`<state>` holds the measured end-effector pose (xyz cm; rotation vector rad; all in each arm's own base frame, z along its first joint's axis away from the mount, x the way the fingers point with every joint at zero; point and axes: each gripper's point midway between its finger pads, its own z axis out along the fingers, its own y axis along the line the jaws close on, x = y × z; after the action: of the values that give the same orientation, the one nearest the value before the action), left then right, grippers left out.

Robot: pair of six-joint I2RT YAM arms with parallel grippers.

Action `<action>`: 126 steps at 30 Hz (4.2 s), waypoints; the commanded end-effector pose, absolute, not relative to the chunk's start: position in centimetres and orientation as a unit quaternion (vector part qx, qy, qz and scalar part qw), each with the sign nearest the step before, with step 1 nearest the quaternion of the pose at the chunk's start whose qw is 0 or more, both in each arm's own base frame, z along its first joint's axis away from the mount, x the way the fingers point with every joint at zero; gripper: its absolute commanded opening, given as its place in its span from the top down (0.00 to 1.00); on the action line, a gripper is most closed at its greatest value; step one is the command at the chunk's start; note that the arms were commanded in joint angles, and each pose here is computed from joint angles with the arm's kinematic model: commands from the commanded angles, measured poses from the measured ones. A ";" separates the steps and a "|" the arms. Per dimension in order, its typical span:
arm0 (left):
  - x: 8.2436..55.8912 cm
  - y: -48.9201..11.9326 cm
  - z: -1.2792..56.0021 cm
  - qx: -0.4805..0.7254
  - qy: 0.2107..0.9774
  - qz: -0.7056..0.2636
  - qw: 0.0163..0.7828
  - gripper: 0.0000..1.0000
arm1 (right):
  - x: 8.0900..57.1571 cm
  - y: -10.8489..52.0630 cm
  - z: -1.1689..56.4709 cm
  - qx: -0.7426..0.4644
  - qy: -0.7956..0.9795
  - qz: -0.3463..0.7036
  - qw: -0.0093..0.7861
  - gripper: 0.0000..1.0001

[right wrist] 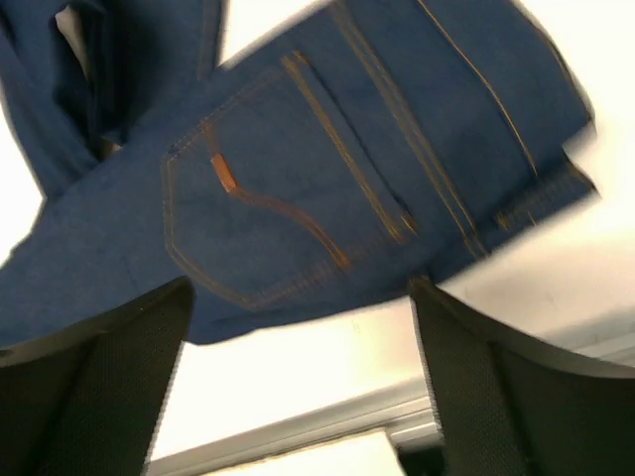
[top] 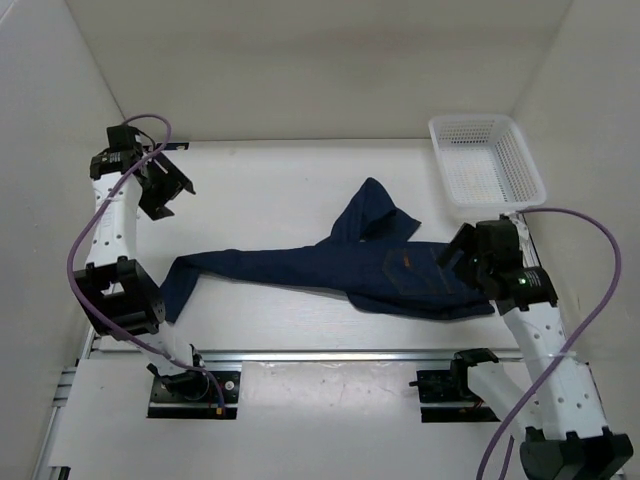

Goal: Fold and stack the trousers
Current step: Flatten the trousers out

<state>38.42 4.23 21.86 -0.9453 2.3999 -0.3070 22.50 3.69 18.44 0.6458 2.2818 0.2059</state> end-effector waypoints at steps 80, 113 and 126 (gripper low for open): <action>40.7 5.7 30.1 -0.329 0.861 -0.155 0.356 0.90 | 25.8 -1.4 33.4 0.423 0.729 0.091 0.531 1.00; 43.1 -15.2 17.1 -0.064 0.965 -0.158 0.201 0.19 | 26.0 5.7 16.1 0.239 0.917 0.113 0.298 0.92; 47.2 -26.7 8.6 -0.019 0.964 -0.237 0.123 0.16 | 27.1 7.2 14.3 0.192 0.936 0.135 0.262 0.21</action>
<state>46.75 -25.31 4.87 -0.0732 2.8852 -0.5639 25.15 6.12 13.25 0.6064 2.5593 0.2962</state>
